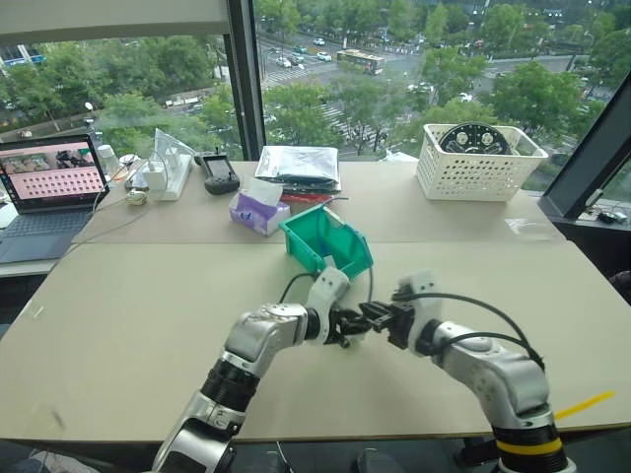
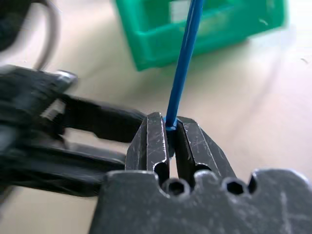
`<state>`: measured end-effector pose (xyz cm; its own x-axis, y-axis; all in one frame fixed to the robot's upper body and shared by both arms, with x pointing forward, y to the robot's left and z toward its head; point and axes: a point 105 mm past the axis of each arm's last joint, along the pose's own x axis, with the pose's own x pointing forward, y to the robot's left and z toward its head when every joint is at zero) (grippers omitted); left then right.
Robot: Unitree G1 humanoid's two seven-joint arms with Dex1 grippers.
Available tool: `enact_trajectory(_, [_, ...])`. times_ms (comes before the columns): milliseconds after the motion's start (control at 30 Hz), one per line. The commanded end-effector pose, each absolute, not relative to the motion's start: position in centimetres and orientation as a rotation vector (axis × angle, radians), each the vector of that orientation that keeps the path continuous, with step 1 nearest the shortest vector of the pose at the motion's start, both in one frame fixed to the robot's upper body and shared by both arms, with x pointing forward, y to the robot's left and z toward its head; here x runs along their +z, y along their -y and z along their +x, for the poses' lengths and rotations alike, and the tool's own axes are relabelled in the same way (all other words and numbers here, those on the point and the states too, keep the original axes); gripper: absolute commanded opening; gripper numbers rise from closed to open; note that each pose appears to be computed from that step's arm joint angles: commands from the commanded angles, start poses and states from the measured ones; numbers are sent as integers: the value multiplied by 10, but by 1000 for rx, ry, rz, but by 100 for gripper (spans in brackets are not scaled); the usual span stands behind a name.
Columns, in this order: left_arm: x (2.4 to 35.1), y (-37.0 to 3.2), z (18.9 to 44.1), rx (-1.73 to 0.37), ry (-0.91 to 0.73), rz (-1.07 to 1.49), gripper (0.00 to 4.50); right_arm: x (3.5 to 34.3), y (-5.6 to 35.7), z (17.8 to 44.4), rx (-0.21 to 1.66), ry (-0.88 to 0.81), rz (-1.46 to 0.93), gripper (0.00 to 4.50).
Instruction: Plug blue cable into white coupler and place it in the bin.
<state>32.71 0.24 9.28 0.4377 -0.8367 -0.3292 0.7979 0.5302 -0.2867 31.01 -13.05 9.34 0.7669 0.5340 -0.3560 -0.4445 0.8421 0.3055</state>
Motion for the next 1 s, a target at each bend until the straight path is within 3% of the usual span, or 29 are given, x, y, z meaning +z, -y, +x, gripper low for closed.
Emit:
enact_trajectory(33, [110,-2,328,-1055,-395,-109,382,123,144,316,497,-395,276,0])
enact_trajectory(67, [112,-4,327,-1064,-393,-119,404,133,148,318,497,-369,283,0])
enact_trajectory(233, [117,-28,331,-1054,-363,-118,404,210,160,347,520,-198,253,0])
enact_trajectory(367, [124,-47,332,-1063,-314,-114,404,246,144,371,600,-133,134,0])
enact_trajectory(533, [137,-77,340,-1008,-231,-101,404,253,114,408,687,-118,-63,0])
enact_trajectory(667, [142,-95,344,-954,-180,-77,404,239,94,431,725,-138,-96,0])
enact_trajectory(733, [145,-107,348,-879,-125,-25,410,233,84,438,738,-142,-152,92])
enact_trajectory(867, [150,-122,351,-772,-63,10,410,241,75,441,779,-115,-165,201])
enact_trajectory(1000, [146,-129,354,-725,-53,89,410,262,83,438,789,-70,-126,339])
